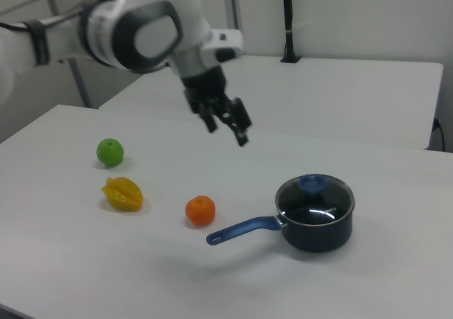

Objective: Open lid
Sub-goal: 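Move the open gripper over the saucepan's blue lid knob and descend, then close the gripper on the blue knob of the glass lid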

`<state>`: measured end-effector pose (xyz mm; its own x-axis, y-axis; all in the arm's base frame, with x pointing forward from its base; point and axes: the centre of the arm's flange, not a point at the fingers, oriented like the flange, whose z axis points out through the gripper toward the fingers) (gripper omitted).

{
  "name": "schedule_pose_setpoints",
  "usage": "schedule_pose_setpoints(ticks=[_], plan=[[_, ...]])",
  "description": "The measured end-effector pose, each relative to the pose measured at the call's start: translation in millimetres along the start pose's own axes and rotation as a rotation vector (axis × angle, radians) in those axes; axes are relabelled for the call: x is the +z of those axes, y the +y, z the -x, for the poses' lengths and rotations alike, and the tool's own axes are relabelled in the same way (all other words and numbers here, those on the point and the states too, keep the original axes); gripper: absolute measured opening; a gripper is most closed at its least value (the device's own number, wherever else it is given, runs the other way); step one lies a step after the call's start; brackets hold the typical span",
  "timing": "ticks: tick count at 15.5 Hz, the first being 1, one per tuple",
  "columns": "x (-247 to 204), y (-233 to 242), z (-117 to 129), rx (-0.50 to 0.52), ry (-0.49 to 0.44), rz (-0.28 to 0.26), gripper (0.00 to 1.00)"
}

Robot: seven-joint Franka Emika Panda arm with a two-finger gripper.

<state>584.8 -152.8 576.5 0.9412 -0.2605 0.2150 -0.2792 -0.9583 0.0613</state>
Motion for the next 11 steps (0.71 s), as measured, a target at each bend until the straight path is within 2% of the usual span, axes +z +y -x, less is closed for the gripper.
schedule_pose_setpoints(ticks=[6, 11], plan=[[79, 31, -37, 0.249, 0.106, 0.023, 1.00], [139, 66, -52, 0.323, 0.179, 0.045, 1.00]])
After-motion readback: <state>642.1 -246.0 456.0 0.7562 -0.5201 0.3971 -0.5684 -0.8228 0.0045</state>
